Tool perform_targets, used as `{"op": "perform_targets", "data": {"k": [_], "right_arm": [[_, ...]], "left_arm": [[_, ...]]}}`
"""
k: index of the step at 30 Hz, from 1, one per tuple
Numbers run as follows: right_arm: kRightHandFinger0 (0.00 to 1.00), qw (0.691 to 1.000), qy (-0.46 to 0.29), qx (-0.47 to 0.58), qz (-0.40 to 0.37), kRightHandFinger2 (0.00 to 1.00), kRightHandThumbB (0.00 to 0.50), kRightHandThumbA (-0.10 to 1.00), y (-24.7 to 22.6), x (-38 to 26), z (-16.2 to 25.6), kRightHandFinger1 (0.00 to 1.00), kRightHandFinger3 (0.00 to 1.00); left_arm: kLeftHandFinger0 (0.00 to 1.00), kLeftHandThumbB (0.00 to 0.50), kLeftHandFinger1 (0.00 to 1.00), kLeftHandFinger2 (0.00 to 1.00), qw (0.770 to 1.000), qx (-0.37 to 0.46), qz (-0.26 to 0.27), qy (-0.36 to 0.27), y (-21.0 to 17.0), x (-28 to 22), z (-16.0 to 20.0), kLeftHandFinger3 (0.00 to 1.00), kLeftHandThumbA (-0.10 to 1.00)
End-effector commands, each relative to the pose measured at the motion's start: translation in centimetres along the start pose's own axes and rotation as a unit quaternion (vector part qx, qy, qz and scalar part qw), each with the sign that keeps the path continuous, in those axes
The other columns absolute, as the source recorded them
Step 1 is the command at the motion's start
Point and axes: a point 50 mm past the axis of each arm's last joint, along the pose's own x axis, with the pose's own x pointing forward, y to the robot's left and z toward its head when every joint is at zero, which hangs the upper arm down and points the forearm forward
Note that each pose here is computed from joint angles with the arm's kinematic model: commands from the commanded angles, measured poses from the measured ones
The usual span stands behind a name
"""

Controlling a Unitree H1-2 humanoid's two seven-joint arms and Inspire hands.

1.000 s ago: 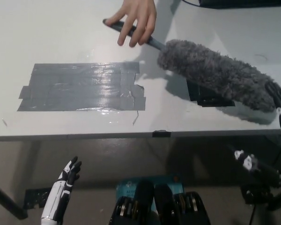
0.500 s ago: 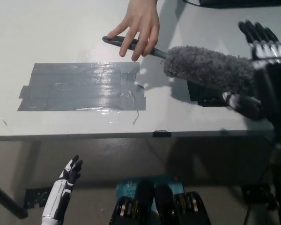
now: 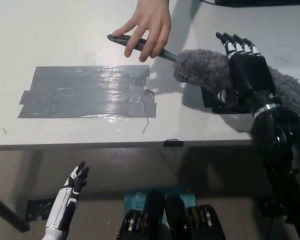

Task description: A person hands a grey duster to the robot and the robot grabs it with its right hand and places it on the black marked spot infron tof it on the desk

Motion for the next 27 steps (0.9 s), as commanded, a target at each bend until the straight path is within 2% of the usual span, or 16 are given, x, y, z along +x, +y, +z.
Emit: {"op": "perform_targets", "data": {"k": [1, 5, 6, 7, 8, 9, 10, 11, 12, 13, 14, 15, 16, 19, 21, 27], "right_arm": [[1.0, 0.999, 0.02, -0.012, 0.026, 1.0, 0.5, 1.0, -1.7, 2.1, 0.4, 1.0, 1.0], [1.0, 0.998, 0.036, -0.02, 0.036, 1.0, 0.5, 0.96, -1.0, 2.9, -0.5, 1.0, 1.0], [1.0, 0.999, 0.043, -0.009, 0.013, 1.0, 0.497, 0.79, -0.8, 3.1, -0.9, 1.0, 1.0], [1.0, 0.998, 0.035, 0.013, -0.048, 1.0, 0.422, 0.47, -0.6, 3.4, -1.5, 1.0, 1.0], [1.0, 0.998, 0.034, 0.013, -0.049, 1.0, 0.426, 0.45, -0.6, 3.4, -1.5, 1.0, 1.0], [0.35, 0.993, 0.025, 0.01, -0.115, 0.58, 0.308, 0.04, -0.5, 3.7, -2.0, 0.41, 0.73], [0.07, 0.985, 0.006, -0.007, -0.173, 0.42, 0.24, -0.07, -0.7, 3.7, -2.4, 0.19, 0.54], [0.0, 0.981, -0.005, -0.012, -0.192, 0.49, 0.199, -0.1, -0.9, 3.6, -2.5, 0.15, 0.52], [0.0, 0.978, -0.019, -0.008, -0.209, 0.67, 0.174, -0.1, -1.5, 3.6, -2.4, 0.26, 0.63], [0.0, 0.977, -0.025, 0.0, -0.214, 0.77, 0.169, -0.1, -1.9, 3.5, -2.3, 0.32, 0.72], [0.0, 0.976, -0.029, -0.001, -0.216, 0.85, 0.166, -0.1, -2.2, 3.3, -2.1, 0.48, 0.94], [0.05, 0.974, -0.042, 0.008, -0.222, 0.9, 0.165, -0.1, -2.5, 3.2, -2.0, 0.57, 1.0], [0.08, 0.973, -0.05, 0.01, -0.227, 0.92, 0.167, -0.1, -2.7, 3.1, -2.0, 0.6, 1.0], [0.07, 0.97, -0.06, 0.019, -0.236, 0.94, 0.178, -0.1, -3.0, 2.7, -1.7, 0.59, 0.99], [0.07, 0.968, -0.065, 0.02, -0.242, 0.97, 0.163, -0.1, -3.6, 2.3, -1.3, 0.6, 1.0], [0.05, 0.957, -0.087, 0.017, -0.278, 0.96, 0.158, -0.1, -6.2, 1.5, 0.1, 0.61, 1.0]], "left_arm": [[1.0, 0.259, 1.0, 1.0, 0.999, 0.015, 0.001, -0.033, 0.7, 0.7, 1.4, 1.0, 1.0], [1.0, 0.26, 1.0, 1.0, 0.999, 0.015, 0.0, -0.031, 0.6, 0.7, 1.5, 1.0, 1.0], [1.0, 0.261, 1.0, 1.0, 0.999, 0.013, -0.002, -0.031, 0.6, 0.7, 1.4, 1.0, 1.0], [1.0, 0.259, 1.0, 1.0, 0.999, 0.012, -0.002, -0.031, 0.5, 0.6, 1.5, 1.0, 1.0], [1.0, 0.258, 1.0, 1.0, 0.999, 0.012, -0.002, -0.031, 0.5, 0.6, 1.5, 1.0, 1.0], [1.0, 0.256, 1.0, 1.0, 0.999, 0.014, -0.003, -0.033, 0.6, 0.6, 1.5, 1.0, 1.0], [1.0, 0.257, 1.0, 1.0, 0.999, 0.014, -0.004, -0.032, 0.6, 0.7, 1.6, 1.0, 1.0], [1.0, 0.259, 1.0, 1.0, 0.999, 0.014, -0.004, -0.032, 0.6, 0.7, 1.6, 1.0, 1.0], [1.0, 0.26, 1.0, 1.0, 0.999, 0.014, -0.004, -0.034, 0.7, 1.0, 1.6, 1.0, 1.0], [1.0, 0.26, 1.0, 1.0, 0.999, 0.015, -0.003, -0.034, 0.7, 1.1, 1.6, 1.0, 1.0], [1.0, 0.26, 1.0, 1.0, 0.999, 0.017, -0.003, -0.034, 0.7, 1.0, 1.5, 1.0, 1.0], [1.0, 0.257, 1.0, 1.0, 0.999, 0.015, -0.006, -0.034, 0.7, 1.1, 1.5, 1.0, 1.0], [1.0, 0.248, 1.0, 1.0, 0.999, 0.017, -0.007, -0.034, 0.6, 1.1, 1.4, 1.0, 1.0], [1.0, 0.239, 1.0, 1.0, 0.999, 0.015, -0.007, -0.036, 0.5, 1.0, 1.4, 1.0, 1.0], [1.0, 0.24, 1.0, 1.0, 0.999, 0.014, -0.007, -0.036, 0.5, 1.0, 1.4, 1.0, 1.0], [1.0, 0.238, 1.0, 1.0, 0.999, 0.017, -0.006, -0.031, 0.5, 0.9, 1.3, 1.0, 1.0]]}}
